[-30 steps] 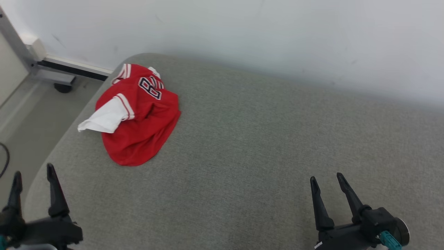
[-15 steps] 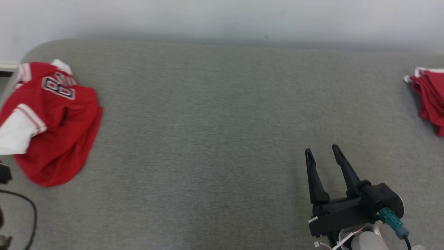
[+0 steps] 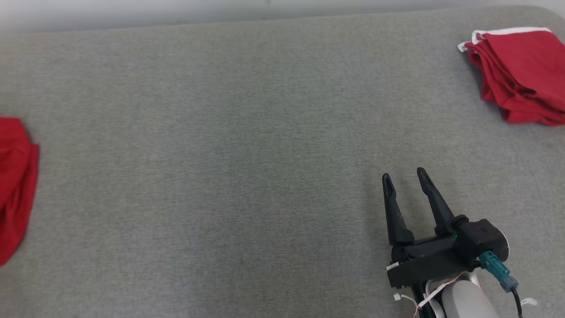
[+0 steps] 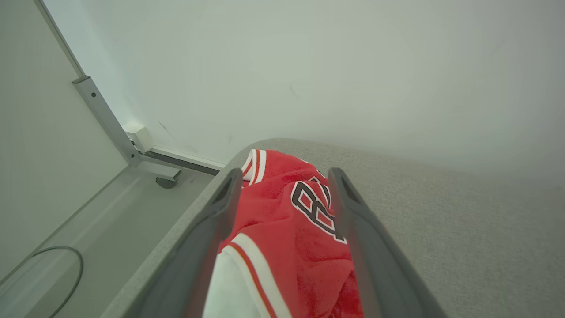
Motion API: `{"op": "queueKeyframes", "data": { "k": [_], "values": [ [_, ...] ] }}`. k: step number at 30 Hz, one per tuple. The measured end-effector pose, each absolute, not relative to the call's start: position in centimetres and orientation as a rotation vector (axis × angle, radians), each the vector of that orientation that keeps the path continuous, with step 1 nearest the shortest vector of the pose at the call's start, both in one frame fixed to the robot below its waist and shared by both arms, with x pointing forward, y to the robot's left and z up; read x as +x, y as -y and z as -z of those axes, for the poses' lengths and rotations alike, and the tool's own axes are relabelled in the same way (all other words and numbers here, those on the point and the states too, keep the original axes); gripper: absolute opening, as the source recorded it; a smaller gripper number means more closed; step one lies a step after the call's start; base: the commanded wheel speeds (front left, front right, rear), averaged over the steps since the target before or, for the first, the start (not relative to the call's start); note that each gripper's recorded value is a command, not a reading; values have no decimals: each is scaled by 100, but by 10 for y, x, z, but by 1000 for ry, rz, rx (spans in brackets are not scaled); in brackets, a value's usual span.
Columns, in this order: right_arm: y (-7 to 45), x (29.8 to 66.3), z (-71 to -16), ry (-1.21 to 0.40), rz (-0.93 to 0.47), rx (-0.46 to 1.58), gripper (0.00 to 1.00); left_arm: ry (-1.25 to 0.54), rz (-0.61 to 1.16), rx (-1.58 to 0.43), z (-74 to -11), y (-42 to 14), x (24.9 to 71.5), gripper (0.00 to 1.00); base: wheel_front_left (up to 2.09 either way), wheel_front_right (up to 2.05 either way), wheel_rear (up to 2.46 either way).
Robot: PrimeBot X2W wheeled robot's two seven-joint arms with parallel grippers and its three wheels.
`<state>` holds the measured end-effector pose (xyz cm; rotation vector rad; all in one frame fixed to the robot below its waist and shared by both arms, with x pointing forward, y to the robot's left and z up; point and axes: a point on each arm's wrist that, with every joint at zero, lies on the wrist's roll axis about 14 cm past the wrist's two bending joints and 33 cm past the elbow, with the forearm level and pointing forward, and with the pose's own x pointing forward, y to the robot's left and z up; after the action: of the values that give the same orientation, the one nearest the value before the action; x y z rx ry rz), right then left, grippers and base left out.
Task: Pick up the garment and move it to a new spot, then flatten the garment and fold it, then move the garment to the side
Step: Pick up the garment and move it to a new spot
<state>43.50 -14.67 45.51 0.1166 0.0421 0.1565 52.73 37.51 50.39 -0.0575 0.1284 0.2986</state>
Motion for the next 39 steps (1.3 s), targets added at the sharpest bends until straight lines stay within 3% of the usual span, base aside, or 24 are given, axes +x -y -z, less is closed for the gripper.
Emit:
{"op": "queueKeyframes", "data": {
  "k": [4,10,19,32,33,34,35,39],
  "values": [
    [158,435,-451,-52,-127,108,100,-289,-296,-70,-466,-372,530,100,0,0,0],
    [166,433,-447,-65,-103,101,100,-379,-306,-73,-450,-378,533,100,0,0,0],
    [171,431,-447,-68,-92,94,100,-660,-316,-158,-402,-374,510,100,0,0,0],
    [175,428,-449,-66,-80,84,100,-749,-302,-222,-391,-360,509,100,0,0,0],
    [176,428,-449,-66,-79,83,100,-754,-298,-214,-391,-359,509,71,0,0,0],
    [176,428,-449,-66,-78,82,100,-756,-298,-210,-390,-359,509,21,0,0,0],
    [177,428,-449,-66,-77,81,100,-751,-301,-210,-390,-359,509,0,0,0,0],
    [179,426,-451,-60,-71,75,100,-681,-309,-188,-395,-360,510,0,0,0,0]
  ]
}}
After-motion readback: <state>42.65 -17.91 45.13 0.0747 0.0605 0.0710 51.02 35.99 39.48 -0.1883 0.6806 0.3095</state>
